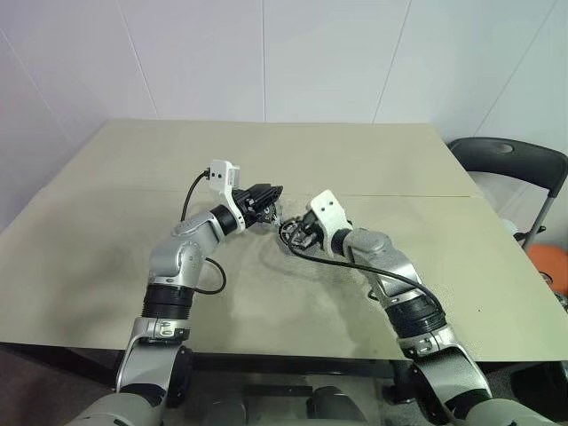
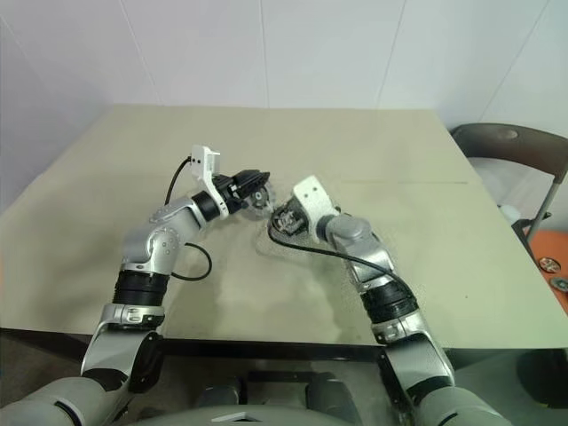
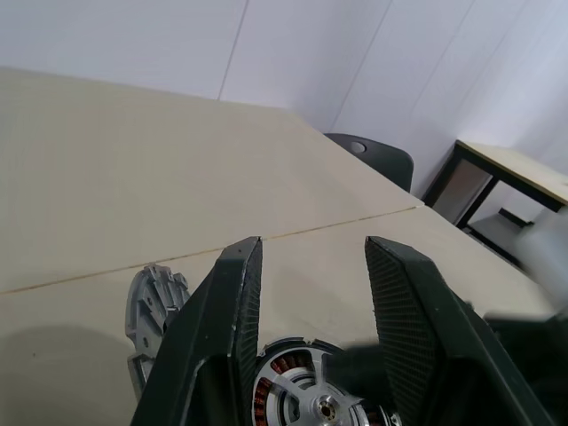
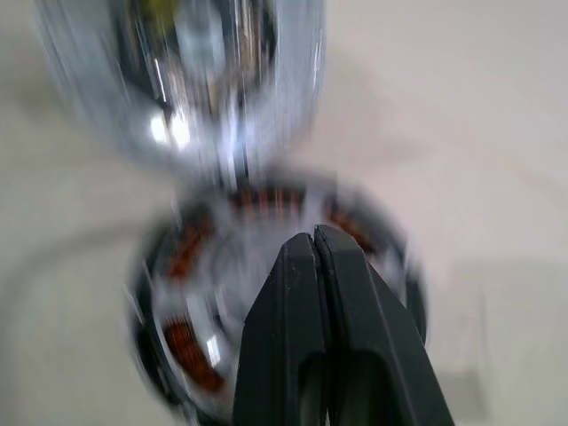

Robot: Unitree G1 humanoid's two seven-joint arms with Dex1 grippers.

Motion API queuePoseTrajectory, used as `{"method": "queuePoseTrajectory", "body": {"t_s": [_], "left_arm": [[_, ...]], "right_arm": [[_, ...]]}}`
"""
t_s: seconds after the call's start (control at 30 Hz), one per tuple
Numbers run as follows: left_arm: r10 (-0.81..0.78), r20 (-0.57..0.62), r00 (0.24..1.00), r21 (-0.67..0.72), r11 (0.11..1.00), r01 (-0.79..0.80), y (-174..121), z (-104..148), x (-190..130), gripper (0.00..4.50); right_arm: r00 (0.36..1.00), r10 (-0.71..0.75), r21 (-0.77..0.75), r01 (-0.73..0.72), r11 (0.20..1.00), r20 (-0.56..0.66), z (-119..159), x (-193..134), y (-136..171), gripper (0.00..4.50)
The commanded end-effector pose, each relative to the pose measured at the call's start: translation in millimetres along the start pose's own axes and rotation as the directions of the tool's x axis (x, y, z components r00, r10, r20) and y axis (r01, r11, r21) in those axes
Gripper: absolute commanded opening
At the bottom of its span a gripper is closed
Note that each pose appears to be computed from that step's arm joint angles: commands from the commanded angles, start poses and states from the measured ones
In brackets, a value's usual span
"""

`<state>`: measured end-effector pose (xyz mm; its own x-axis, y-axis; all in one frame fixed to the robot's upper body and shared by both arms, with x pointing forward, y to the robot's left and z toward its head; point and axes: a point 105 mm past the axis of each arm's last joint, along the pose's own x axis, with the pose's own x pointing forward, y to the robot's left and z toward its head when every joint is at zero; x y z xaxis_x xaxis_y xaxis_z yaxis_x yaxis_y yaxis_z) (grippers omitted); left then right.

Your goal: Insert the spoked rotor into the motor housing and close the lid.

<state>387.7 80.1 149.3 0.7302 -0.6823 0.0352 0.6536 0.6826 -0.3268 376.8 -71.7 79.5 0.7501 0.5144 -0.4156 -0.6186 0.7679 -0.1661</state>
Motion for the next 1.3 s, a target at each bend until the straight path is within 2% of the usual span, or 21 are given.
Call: {"method": "queuePoseTrajectory", "body": {"t_s": [0.03,0.2,0.3,0.4,0.53,0.63,0.8,0.9,1.03,1.13,1.27,1.3], "left_arm": [[0.003,0.043,0.999,0.047,0.999,-0.005,-1,16,2,1.94],[0.005,0.056,0.998,0.062,0.998,-0.008,1,20,0,1.94],[-0.101,0.107,0.989,0.122,0.989,0.088,-14,34,-6,1.94],[-0.172,0.119,0.978,0.131,0.979,0.156,-20,39,-15,1.94],[-0.219,0.064,0.974,0.176,0.963,0.205,-11,31,-34,1.94],[-0.234,-0.036,0.972,0.228,0.945,0.236,-3,12,-51,1.94],[-0.285,-0.175,0.942,0.275,0.905,0.324,0,-17,-74,1.94],[-0.295,-0.209,0.932,0.275,0.897,0.345,2,-26,-81,1.94],[-0.207,-0.344,0.916,0.364,0.870,0.333,21,-51,-90,1.94],[-0.169,-0.329,0.929,0.399,0.866,0.300,31,-51,-88,1.94],[-0.169,-0.305,0.937,0.407,0.867,0.289,33,-50,-85,1.94],[-0.167,-0.304,0.938,0.409,0.866,0.287,33,-51,-84,1.94]], "right_arm": [[1.000,0.018,-0.001,-0.018,1.000,0.012,9,-3,1,0.06],[0.996,-0.023,0.070,0.017,0.997,0.086,22,-6,-11,0.06],[0.975,-0.016,0.153,-0.018,0.988,0.221,47,-12,-14,0.06],[0.964,0.009,0.153,-0.051,0.987,0.264,55,-16,-13,0.06],[0.971,0.070,0.072,-0.089,0.993,0.230,49,-23,-13,0.06],[0.978,0.141,-0.037,-0.136,0.990,0.154,38,-31,-11,0.06],[0.967,0.249,-0.172,-0.239,0.956,0.044,28,-46,-7,0.06],[0.956,0.291,-0.236,-0.289,0.928,-0.027,22,-51,-4,0.06],[0.954,0.269,-0.315,-0.297,0.901,-0.131,10,-51,-7,0.06],[0.946,0.249,-0.364,-0.311,0.878,-0.208,-2,-50,-9,0.06],[0.964,0.210,-0.362,-0.257,0.896,-0.164,5,-43,-11,0.06],[0.969,0.196,-0.358,-0.239,0.903,-0.154,6,-40,-12,0.22]]}}
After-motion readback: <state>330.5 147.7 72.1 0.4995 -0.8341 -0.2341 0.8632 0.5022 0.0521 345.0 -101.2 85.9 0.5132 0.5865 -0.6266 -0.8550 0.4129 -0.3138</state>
